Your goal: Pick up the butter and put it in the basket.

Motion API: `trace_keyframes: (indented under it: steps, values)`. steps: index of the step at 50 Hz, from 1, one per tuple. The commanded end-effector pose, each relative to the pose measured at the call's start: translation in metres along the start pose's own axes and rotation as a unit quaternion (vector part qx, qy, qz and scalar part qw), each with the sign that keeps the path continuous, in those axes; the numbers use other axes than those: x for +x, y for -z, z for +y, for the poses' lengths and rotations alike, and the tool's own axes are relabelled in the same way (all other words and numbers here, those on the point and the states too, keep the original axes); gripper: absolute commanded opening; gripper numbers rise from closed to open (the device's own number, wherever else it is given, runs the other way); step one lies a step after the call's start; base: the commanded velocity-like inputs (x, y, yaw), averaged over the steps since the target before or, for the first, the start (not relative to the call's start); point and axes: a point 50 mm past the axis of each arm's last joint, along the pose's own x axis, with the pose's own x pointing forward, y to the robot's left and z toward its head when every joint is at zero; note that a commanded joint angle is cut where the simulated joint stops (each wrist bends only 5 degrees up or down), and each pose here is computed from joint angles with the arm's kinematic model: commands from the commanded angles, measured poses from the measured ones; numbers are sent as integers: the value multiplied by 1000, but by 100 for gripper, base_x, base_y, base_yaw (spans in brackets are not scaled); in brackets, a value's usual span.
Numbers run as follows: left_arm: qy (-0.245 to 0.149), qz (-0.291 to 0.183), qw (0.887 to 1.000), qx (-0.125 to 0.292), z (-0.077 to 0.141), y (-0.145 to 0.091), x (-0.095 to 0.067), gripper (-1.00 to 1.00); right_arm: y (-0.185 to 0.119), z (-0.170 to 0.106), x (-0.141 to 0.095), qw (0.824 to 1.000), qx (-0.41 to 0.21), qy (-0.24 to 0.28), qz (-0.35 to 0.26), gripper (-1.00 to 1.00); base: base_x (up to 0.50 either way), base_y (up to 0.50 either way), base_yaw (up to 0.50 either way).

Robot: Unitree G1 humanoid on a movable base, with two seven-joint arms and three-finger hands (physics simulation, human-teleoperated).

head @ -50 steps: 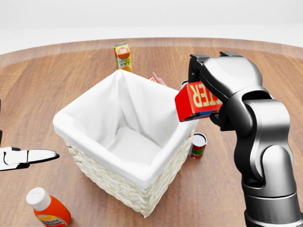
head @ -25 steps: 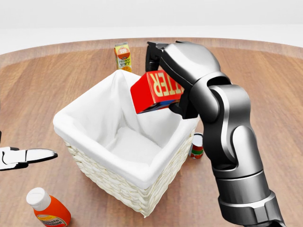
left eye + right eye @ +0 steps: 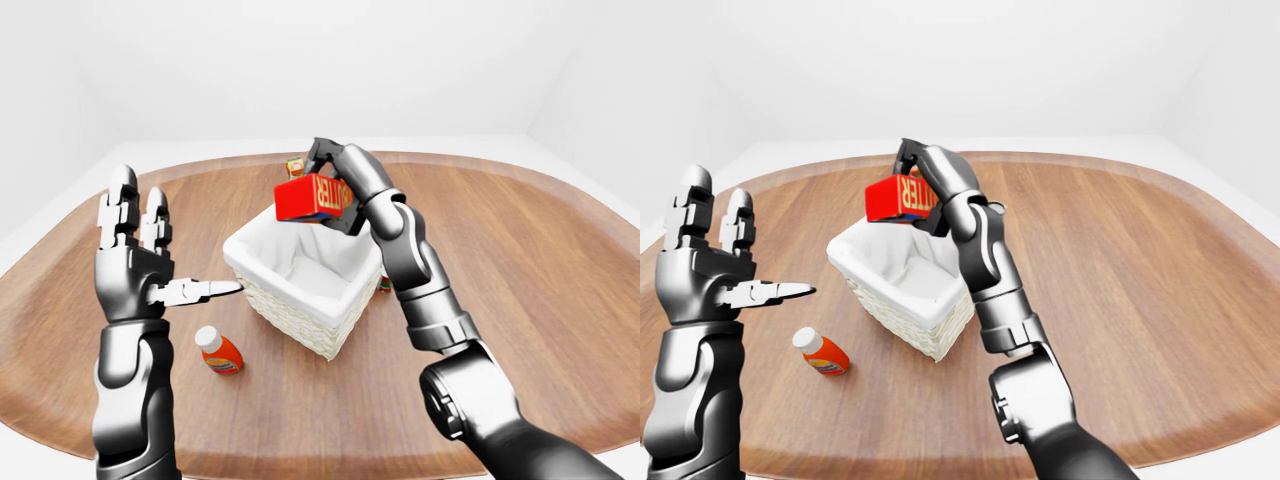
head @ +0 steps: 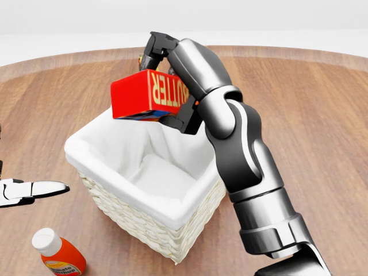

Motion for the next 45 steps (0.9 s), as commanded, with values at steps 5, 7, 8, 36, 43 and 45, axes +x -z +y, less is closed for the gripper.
trace_keyframes:
  steps: [5, 7, 8, 36, 43, 45]
  values:
    - [-1, 25, 1000, 0, 3, 11, -3, 100, 16, 17, 13, 985, 152, 68, 52, -100, 0, 0, 0]
    - [-2, 28, 1000, 0, 3, 13, -3, 100, 17, 18, 14, 982, 165, 75, 54, -100, 0, 0, 0]
    - [-2, 30, 1000, 0, 3, 13, -3, 100, 16, 18, 14, 981, 168, 79, 54, -100, 0, 0, 0]
    - [0, 47, 999, 1, 3, 21, -4, 100, 20, 43, 17, 967, 222, 72, 96, -100, 0, 0, 0]
    - [0, 44, 999, 2, 3, 20, -4, 100, 22, 51, 16, 967, 220, 64, 109, -100, 0, 0, 0]
    - [0, 43, 999, 2, 4, 19, -5, 100, 25, 53, 16, 967, 219, 62, 116, -100, 0, 0, 0]
